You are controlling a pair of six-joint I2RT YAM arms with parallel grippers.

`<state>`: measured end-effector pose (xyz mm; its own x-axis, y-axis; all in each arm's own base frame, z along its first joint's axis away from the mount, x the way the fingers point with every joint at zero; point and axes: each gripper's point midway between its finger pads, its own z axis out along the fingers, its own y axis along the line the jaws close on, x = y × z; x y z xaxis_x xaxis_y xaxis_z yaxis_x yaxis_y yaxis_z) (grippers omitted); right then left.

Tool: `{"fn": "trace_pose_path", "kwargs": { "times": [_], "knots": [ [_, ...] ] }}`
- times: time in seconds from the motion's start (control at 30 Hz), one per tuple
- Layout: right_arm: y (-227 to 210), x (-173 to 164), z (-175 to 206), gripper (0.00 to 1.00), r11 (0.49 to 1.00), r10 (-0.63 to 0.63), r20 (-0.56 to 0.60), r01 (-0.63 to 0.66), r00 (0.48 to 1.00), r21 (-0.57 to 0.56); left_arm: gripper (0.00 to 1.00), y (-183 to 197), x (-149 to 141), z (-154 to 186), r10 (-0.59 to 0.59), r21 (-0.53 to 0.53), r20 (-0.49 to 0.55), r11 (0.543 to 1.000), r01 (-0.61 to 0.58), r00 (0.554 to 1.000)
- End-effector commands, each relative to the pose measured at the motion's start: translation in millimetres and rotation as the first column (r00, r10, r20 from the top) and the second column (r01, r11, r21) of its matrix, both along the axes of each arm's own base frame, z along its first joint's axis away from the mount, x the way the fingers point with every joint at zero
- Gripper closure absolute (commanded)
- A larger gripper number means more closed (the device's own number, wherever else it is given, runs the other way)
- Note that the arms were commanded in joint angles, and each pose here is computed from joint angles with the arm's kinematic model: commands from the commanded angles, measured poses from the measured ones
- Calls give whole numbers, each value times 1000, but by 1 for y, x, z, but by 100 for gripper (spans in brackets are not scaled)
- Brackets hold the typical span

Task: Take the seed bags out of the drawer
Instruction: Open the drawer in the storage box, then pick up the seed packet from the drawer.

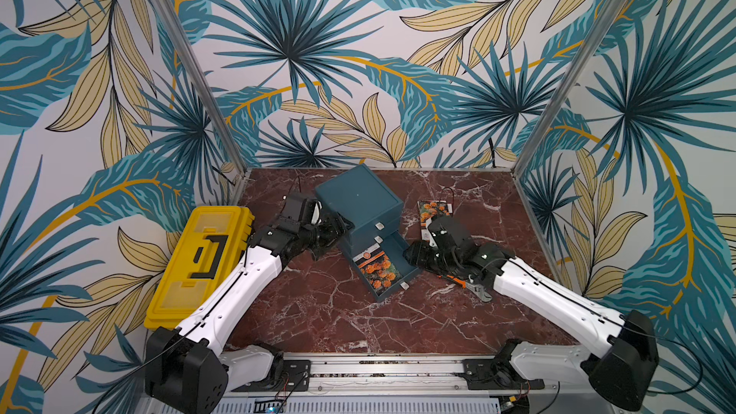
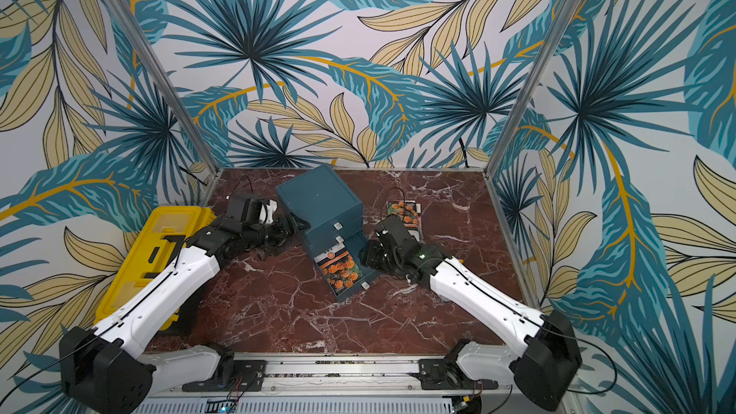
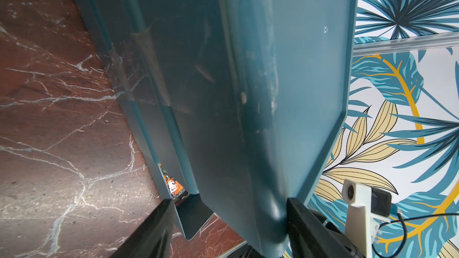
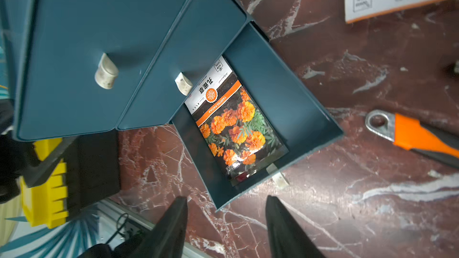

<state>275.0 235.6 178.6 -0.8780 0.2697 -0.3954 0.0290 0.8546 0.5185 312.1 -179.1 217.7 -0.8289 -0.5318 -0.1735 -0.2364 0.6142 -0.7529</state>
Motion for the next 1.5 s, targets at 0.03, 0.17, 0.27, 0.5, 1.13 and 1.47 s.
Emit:
{"fn": "trace_pose_path", "kwargs": {
  "times": [0.03,0.17,0.27,0.5,1.13,1.47],
  "knots": [
    [17,8,-11,50,988,126,-25,-128,992,-81,25,9,-6,-10,16,41,-27,999,-15,1000],
    [33,20,-31,56,988,135,-57,-139,989,-64,26,10,-3,-6,28,45,-16,999,-27,999],
    [37,24,-44,57,988,133,-70,-138,989,-68,26,9,0,-3,33,41,-11,999,-33,999],
    [35,25,-71,57,977,159,-104,-171,982,-128,25,7,8,5,47,24,8,999,-47,999],
    [43,40,-116,57,965,172,-168,-200,971,-167,32,-4,25,5,51,-1,8,999,-51,999],
    [36,42,-125,50,957,169,-158,-200,973,-208,35,-1,18,-19,62,18,-41,998,-61,997]
  ]
}}
